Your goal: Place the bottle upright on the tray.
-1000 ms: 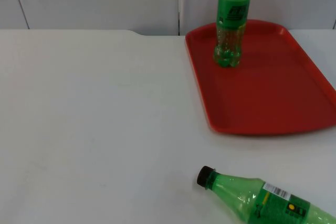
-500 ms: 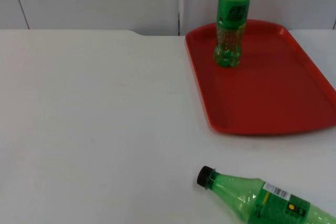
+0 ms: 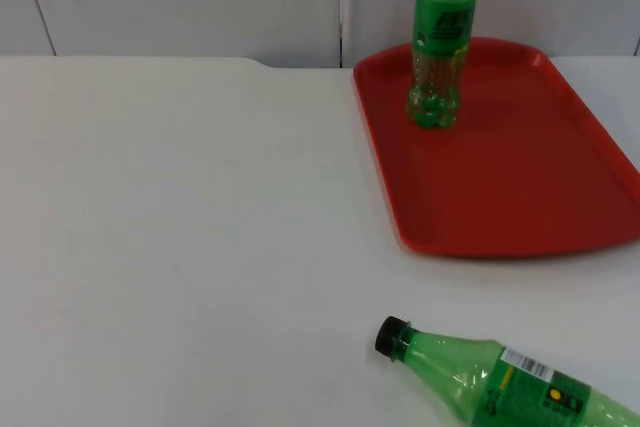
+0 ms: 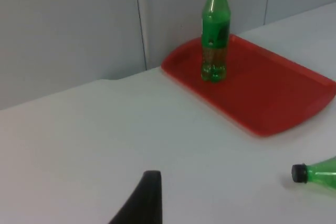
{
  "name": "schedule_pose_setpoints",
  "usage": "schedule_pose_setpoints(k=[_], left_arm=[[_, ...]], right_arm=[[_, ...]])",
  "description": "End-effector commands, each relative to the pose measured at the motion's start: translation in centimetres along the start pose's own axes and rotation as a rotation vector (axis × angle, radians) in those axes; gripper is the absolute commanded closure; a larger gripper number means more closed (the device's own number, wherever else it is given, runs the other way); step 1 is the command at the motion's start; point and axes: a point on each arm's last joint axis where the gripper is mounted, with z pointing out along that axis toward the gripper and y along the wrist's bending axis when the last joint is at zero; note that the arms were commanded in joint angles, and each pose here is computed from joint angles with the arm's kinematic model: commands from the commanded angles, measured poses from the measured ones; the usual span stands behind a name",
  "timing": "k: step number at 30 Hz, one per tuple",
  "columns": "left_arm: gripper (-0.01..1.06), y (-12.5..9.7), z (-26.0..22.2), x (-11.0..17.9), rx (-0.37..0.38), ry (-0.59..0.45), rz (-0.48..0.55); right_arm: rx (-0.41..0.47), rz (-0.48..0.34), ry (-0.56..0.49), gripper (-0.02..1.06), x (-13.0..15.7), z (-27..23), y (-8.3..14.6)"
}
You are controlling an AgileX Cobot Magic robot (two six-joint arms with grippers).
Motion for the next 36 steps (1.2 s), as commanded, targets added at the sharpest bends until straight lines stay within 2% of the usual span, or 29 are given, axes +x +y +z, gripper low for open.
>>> schedule_pose_setpoints(k=[1,5,10,17,22,36], left_arm=[[0.0,-0.1,-0.4,0.5,0.016,0.011,-0.002],[0.0,-0.1,-0.2,1.5,0.015,0.045,-0.002],[0.0,-0.1,1.0,3.5,0.013,0.175,-0.001],[0.0,-0.2,1.1,3.7,0.017,0.185,0.002],[0.0,-0.5,1.1,3.7,0.051,0.185,0.032],[0.0,-0.5,1.1,3.7,0.051,0.185,0.032]], right_arm=[[0.009,-0.003,-0.008,0.0,0.0,0.0,0.0],[0.009,-0.003,-0.008,0.0,0.0,0.0,0.0],[0.008,-0.002,-0.008,0.0,0.0,0.0,0.0],[0.008,-0.002,-0.008,0.0,0.0,0.0,0.0],[0.008,-0.002,-0.008,0.0,0.0,0.0,0.0],[0.008,-0.002,-0.008,0.0,0.0,0.0,0.0]])
